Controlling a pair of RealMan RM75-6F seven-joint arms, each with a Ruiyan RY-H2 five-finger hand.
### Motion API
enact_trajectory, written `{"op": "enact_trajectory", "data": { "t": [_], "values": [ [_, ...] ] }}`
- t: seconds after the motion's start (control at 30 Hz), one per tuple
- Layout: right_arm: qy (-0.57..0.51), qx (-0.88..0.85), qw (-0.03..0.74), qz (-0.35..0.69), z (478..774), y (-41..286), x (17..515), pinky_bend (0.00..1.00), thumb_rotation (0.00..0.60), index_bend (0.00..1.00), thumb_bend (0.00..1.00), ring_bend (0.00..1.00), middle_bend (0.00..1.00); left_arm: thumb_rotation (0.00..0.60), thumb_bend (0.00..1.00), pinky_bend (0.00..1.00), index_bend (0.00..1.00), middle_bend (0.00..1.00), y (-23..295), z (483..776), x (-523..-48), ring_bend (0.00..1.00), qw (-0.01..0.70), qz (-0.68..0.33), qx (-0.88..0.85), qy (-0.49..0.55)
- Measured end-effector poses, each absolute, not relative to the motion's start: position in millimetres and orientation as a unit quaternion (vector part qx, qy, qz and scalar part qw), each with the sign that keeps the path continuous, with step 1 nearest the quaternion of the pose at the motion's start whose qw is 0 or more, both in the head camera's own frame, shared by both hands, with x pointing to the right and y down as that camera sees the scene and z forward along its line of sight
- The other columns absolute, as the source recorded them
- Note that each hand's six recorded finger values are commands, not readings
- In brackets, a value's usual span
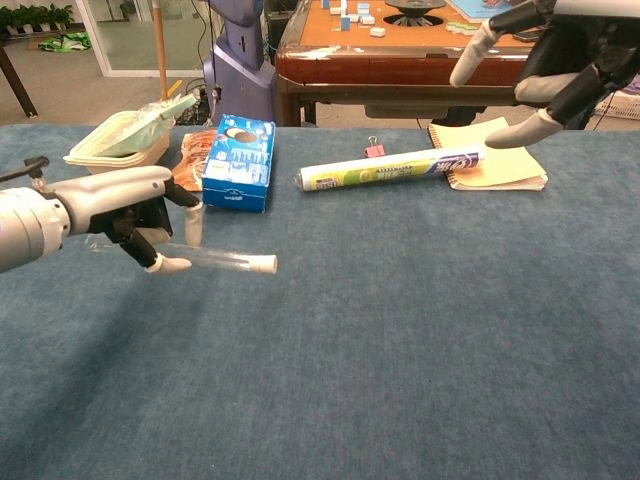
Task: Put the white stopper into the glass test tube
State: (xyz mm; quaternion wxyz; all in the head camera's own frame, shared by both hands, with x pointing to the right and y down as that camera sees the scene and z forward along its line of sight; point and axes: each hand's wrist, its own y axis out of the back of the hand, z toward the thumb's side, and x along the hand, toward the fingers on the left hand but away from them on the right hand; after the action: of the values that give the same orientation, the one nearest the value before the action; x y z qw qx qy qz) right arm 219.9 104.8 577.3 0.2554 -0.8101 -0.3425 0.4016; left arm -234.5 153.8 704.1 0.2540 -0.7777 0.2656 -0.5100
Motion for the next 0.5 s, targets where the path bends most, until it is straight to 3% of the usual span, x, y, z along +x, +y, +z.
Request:
{"op": "enact_trajectory", "data": {
  "t": [0.27, 0.5],
  "values": [
    [-0.352, -0.805, 0.247, 0.408, 578, 106, 232, 1.00, 0.600, 0.36, 0.15, 1.00, 1.00, 0.600, 0.26, 1.00, 0.66, 1.00, 157, 731, -232, 1.00, 0.252, -0.531, -0.765, 0.265],
    [-0.356, -0.806, 0.233, 0.411, 585, 107, 238, 1.00, 0.600, 0.36, 0.15, 1.00, 1.00, 0.600, 0.26, 1.00, 0.64, 1.00, 158, 739, -227, 1.00, 0.244, -0.536, -0.763, 0.265]
  ]
}}
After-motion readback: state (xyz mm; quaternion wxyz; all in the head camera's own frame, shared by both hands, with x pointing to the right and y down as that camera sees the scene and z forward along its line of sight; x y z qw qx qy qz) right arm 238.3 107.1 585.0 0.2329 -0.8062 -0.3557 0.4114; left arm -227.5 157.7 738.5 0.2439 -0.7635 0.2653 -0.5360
